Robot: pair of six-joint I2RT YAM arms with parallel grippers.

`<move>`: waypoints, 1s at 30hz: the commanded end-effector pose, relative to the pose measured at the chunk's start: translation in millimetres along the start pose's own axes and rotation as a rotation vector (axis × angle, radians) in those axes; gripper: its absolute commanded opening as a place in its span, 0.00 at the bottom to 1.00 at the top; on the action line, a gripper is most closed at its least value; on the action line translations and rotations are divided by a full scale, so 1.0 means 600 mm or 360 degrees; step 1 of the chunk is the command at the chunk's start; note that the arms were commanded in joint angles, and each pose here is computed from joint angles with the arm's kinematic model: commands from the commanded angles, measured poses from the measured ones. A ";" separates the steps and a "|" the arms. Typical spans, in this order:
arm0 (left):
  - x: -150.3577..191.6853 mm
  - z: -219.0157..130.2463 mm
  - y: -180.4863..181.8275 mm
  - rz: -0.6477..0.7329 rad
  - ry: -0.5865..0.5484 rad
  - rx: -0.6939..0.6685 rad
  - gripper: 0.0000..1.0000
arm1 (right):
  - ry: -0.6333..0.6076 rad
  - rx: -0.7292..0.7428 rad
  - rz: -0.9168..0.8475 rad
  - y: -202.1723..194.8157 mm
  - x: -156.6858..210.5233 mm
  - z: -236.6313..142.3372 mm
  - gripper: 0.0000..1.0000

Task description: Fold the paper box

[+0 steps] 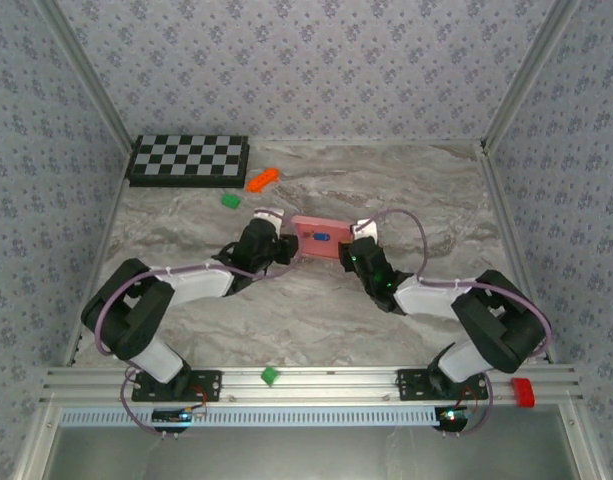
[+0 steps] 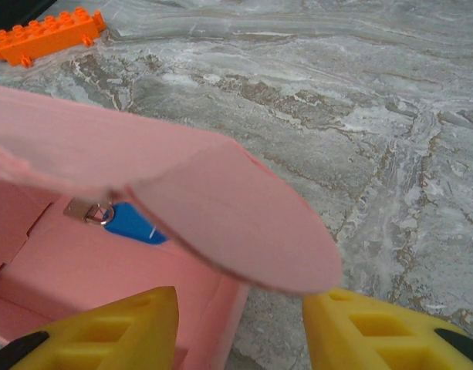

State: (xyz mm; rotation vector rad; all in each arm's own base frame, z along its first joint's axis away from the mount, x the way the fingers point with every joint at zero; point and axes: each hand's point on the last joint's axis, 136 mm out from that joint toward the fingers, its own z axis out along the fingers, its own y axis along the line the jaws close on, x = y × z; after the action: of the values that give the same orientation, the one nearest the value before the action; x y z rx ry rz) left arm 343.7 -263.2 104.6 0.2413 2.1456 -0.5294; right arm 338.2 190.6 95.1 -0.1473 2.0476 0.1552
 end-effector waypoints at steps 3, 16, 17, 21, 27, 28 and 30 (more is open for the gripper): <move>-0.010 -0.030 -0.002 0.0044 -0.0063 -0.0003 0.42 | 0.0072 -0.0015 0.0002 -0.011 0.026 -0.025 0.50; -0.043 -0.100 0.101 0.0055 -0.0162 -0.0542 0.53 | 0.0220 0.0217 0.0181 -0.116 0.051 -0.064 0.49; -0.050 -0.101 0.107 0.0050 -0.0154 -0.0567 0.54 | 0.0248 0.0225 0.0223 -0.125 0.050 -0.063 0.49; -0.096 -0.100 0.117 0.0010 -0.0165 -0.0603 0.55 | 0.0297 0.0182 0.0319 -0.140 0.018 -0.058 0.50; -0.177 -0.081 0.106 -0.0102 -0.0189 -0.0438 0.61 | 0.0387 0.0013 0.0387 -0.127 -0.062 -0.047 0.52; -0.188 -0.074 0.100 -0.0115 -0.0161 -0.0393 0.61 | 0.0398 -0.0026 0.0388 -0.122 -0.075 -0.044 0.53; -0.203 -0.057 0.083 -0.0125 -0.0086 -0.0307 0.65 | 0.0418 -0.0101 0.0408 -0.110 -0.104 -0.035 0.53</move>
State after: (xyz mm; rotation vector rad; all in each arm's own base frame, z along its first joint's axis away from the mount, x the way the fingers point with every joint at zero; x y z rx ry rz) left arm 403.7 -179.5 204.4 -0.0322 2.0674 -0.2565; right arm 361.1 107.2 155.4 0.1303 2.2260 0.2685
